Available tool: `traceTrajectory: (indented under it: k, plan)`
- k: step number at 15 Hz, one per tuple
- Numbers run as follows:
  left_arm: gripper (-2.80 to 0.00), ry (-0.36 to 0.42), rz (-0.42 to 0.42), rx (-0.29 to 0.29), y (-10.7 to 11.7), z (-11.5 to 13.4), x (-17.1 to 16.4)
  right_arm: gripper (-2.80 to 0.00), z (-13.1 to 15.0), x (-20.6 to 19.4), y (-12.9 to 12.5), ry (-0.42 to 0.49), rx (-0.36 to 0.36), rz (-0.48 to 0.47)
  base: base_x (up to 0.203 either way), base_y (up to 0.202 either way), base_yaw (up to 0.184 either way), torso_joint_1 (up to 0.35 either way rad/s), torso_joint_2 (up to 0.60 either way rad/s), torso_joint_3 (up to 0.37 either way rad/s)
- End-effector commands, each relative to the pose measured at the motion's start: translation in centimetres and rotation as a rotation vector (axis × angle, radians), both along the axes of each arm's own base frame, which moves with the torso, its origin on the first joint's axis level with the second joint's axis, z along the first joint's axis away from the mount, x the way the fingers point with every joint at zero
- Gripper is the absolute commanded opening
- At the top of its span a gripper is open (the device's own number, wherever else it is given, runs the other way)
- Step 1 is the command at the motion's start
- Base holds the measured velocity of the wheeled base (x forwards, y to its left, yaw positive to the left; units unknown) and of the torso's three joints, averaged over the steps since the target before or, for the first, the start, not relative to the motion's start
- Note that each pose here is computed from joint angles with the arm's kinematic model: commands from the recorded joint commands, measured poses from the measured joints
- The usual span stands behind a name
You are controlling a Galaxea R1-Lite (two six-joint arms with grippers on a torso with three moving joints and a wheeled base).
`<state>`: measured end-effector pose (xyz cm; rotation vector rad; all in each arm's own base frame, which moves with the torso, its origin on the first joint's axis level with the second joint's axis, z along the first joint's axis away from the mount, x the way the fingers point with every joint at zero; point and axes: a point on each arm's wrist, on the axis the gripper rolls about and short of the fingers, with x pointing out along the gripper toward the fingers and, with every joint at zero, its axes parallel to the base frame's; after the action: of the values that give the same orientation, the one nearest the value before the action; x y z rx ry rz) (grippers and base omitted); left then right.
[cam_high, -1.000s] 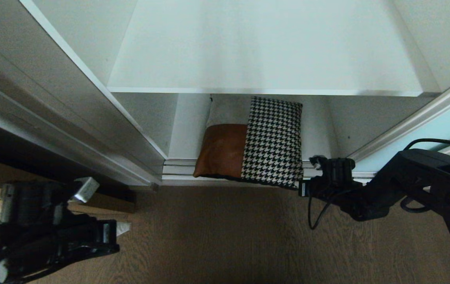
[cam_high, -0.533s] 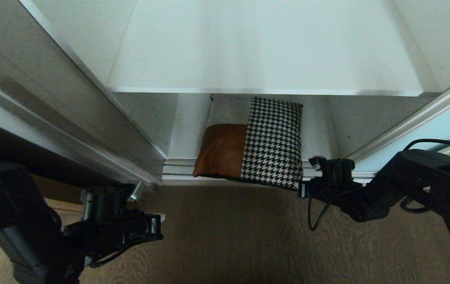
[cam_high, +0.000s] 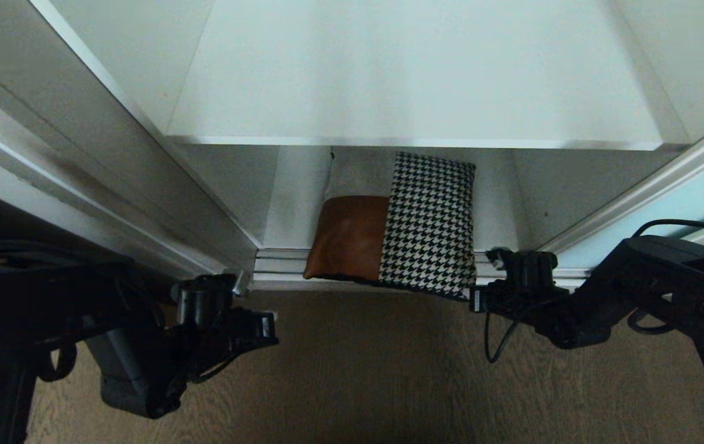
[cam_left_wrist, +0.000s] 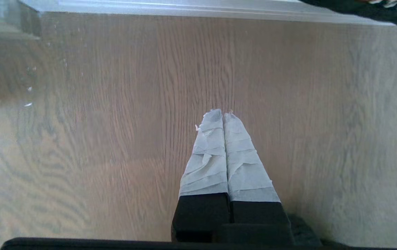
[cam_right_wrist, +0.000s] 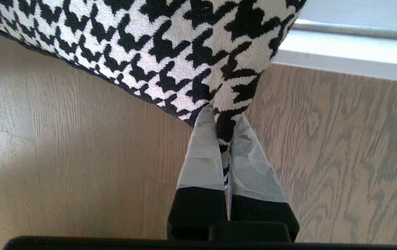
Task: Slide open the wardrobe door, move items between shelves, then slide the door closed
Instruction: Place the pillow on the higher shelf
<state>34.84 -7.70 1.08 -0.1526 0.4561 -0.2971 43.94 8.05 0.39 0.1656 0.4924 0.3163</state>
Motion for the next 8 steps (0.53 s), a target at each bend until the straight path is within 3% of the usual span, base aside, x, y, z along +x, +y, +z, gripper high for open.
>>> traceTrajectory:
  k: [1,4,5,7,8]
  plan:
    - [-2.8,0.0,-0.001,-0.002,-0.2,-0.9,0.9,-2.8,-0.2,0.0,-0.3,0.007,0.003,-0.005,0.0,0.0,0.0,0.0,0.0,0.0]
    - [-2.8,-0.018,-0.001,-0.006,-0.4,-1.1,1.8,-2.8,-0.9,-0.2,-0.3,0.027,-0.002,-0.003,0.0,0.0,0.0,0.0,0.0,0.0]
    - [0.0,-0.014,-0.001,-0.006,-0.5,-1.6,2.2,-2.8,-0.9,-0.3,-0.3,0.03,-0.003,-0.004,0.0,0.0,0.0,0.0,0.0,0.0]
    - [0.0,-0.004,-0.004,-0.008,-0.7,-3.3,3.2,-2.8,-0.6,-0.3,-0.3,0.027,-0.003,-0.002,0.0,0.0,0.0,0.0,0.0,0.0]
    - [0.0,-0.041,-0.003,-0.018,-0.8,-3.1,3.9,-2.8,-0.5,-0.3,-0.3,0.028,-0.002,-0.003,0.0,0.0,0.0,0.0,0.0,0.0]
